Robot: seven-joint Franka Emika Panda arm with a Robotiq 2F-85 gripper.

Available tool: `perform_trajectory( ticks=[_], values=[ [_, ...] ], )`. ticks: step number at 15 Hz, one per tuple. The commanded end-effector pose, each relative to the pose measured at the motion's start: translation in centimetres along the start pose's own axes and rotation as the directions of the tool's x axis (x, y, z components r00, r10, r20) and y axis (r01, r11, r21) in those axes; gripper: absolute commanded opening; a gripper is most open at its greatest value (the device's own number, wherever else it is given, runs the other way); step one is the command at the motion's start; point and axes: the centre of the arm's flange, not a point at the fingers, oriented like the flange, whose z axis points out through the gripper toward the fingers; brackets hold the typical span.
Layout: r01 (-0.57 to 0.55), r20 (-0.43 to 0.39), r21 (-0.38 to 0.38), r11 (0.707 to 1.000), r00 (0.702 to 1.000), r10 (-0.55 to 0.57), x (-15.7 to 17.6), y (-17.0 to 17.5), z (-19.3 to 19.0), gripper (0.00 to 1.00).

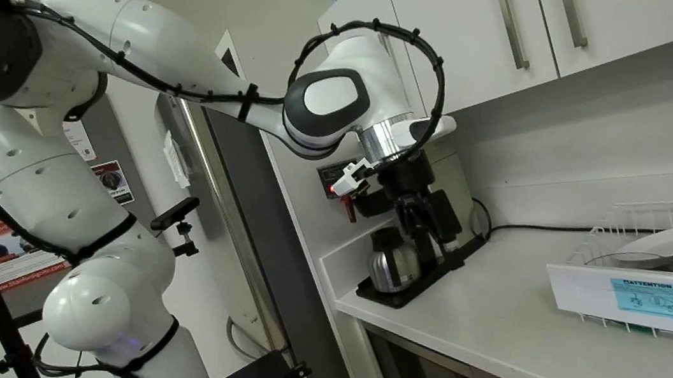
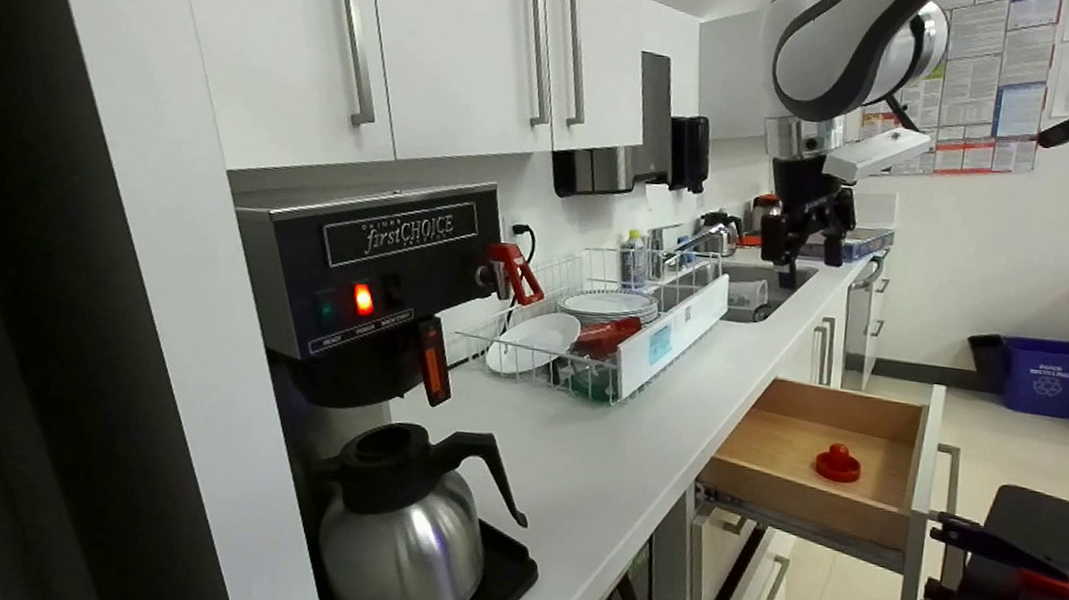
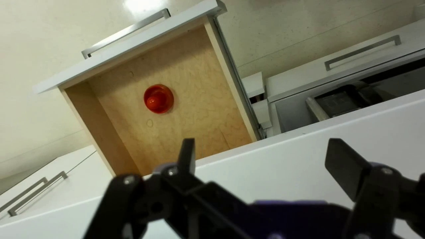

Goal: Remove the orange object from the drawer and put it on the countertop

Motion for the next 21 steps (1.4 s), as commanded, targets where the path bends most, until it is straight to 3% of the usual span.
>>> perform_trajectory(
  ticks=[1, 6, 12, 14, 17, 21],
  values=[
    [-0.028, -0.03, -0.065, 0.997, 0.999, 0.026, 3.0, 4.3, 3.8, 1.0],
    [0.019, 0.013, -0.194, 0.981, 1.0, -0.017, 5.9, 10.7, 12.2, 1.0],
    [0.021, 0.163, -0.176, 0.984, 0.987, 0.008, 6.9, 15.7, 21.7, 1.0],
    [0.014, 0.15, -0.175, 0.984, 0.989, 0.013, 5.1, 14.6, 20.9, 1.0],
    [0.015, 0.172, -0.19, 0.982, 0.985, 0.018, 5.7, 15.4, 22.9, 1.0],
    [0.017, 0.166, -0.194, 0.981, 0.986, 0.016, 6.1, 15.4, 22.7, 1.0]
  ],
)
